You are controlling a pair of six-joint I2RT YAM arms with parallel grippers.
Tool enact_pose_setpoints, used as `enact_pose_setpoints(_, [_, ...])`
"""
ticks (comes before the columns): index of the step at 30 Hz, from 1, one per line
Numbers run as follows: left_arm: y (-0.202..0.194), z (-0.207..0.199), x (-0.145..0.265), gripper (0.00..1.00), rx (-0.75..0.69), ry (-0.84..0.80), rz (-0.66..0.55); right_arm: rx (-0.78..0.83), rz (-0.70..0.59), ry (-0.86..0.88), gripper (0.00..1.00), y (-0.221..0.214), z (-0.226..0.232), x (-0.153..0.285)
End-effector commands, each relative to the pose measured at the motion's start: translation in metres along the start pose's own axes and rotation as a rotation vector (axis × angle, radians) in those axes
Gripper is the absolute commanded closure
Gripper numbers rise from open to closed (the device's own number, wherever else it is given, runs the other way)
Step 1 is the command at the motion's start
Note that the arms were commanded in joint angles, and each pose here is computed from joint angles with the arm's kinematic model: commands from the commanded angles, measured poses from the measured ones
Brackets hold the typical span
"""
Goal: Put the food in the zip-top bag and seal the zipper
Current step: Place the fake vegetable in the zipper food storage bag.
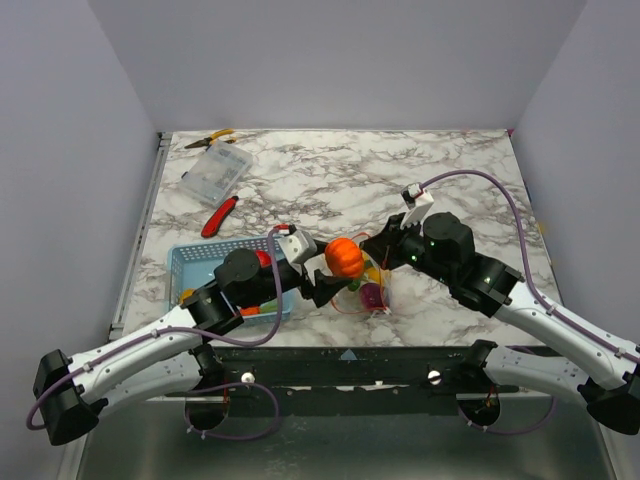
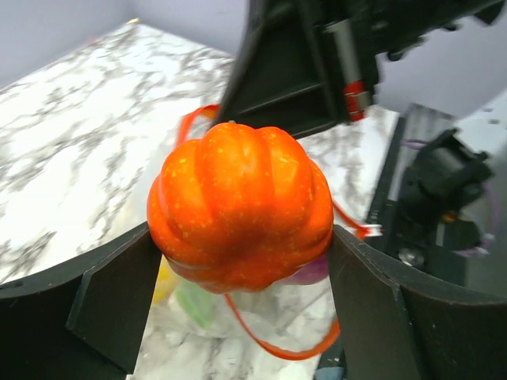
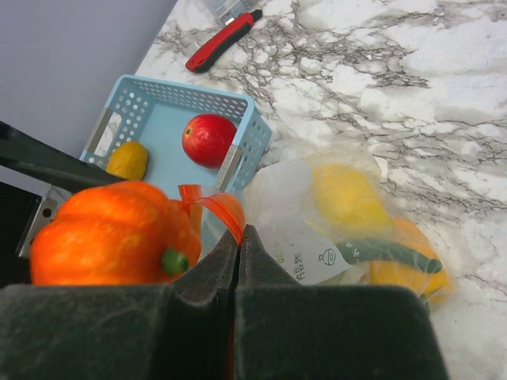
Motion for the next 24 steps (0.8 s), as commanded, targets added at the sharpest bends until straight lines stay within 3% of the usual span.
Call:
enact_pose_setpoints(1, [-0.015, 0.03, 0.002, 0.73, -0.061, 0.253, 0.033, -0.015, -0.049, 0.05, 0.99, 0.014, 0.012, 0.005])
enact_pose_setpoints(15, [-0.048, 0.003, -0.019, 0.71, -0.043, 0.131, 0.145, -0.05, -0.057, 0.109, 0.99, 0.018, 0.024, 0.003])
enact_pose_setpoints(21, [-0.068, 0.018, -0.023, 0.71, -0.048, 0.224, 0.261, -0.054, -0.055, 0.127, 0.99, 0.018, 0.027, 0.004])
enact_pose_setpoints(24, [-0.069, 0.022, -0.029, 0.64, -0.016, 0.235, 0.298, -0.054, -0.05, 0.134, 0.99, 0.017, 0.028, 0.004])
Point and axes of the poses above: each gripper's point midway between its finger pads, its own x axis back along the fingers, its own z axis along the line the jaws close on, y = z × x, the point moved 3 cm from there along x, back along the fingers, and after that the axes turned 6 degrees about -x, right-handed, at the moved point
